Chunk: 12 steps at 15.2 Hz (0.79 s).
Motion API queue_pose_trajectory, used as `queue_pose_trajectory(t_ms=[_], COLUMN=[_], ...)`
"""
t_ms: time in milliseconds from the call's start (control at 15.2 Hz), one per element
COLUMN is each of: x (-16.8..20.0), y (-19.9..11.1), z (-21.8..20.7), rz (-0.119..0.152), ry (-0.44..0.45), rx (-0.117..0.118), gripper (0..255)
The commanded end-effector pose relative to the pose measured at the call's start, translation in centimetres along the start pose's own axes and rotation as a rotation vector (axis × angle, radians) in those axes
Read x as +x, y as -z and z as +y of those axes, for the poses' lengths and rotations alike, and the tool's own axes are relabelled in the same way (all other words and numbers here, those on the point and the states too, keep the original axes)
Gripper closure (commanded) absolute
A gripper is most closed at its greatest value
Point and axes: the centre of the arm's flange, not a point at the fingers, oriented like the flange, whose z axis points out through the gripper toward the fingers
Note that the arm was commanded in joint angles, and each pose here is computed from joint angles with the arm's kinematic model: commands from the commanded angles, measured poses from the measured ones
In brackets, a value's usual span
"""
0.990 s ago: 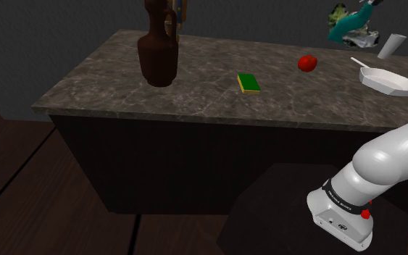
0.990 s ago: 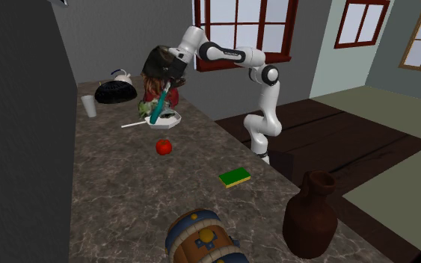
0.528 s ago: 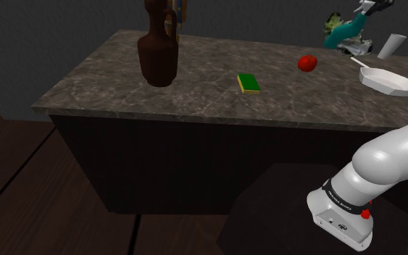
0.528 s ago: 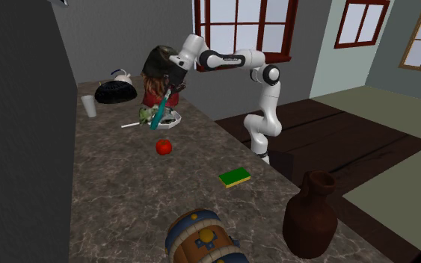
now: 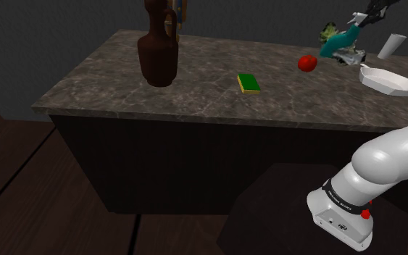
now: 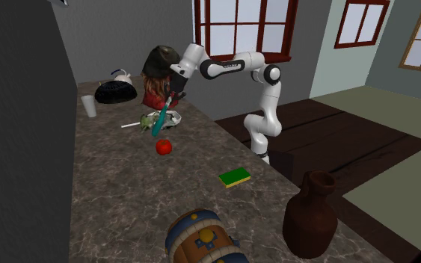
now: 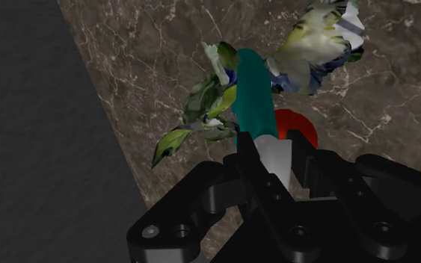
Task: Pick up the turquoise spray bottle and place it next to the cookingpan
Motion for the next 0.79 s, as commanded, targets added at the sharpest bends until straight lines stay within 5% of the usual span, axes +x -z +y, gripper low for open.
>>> queue_pose_trajectory(t_ms=[0, 726], x=[0.0, -0.5], y=[-0.8, -5.7], z=[-0.5, -3.6], rz=[0.001, 0.001], ry=[0.000, 0.000], rx=[-0.002, -0.002], gripper=[255, 255])
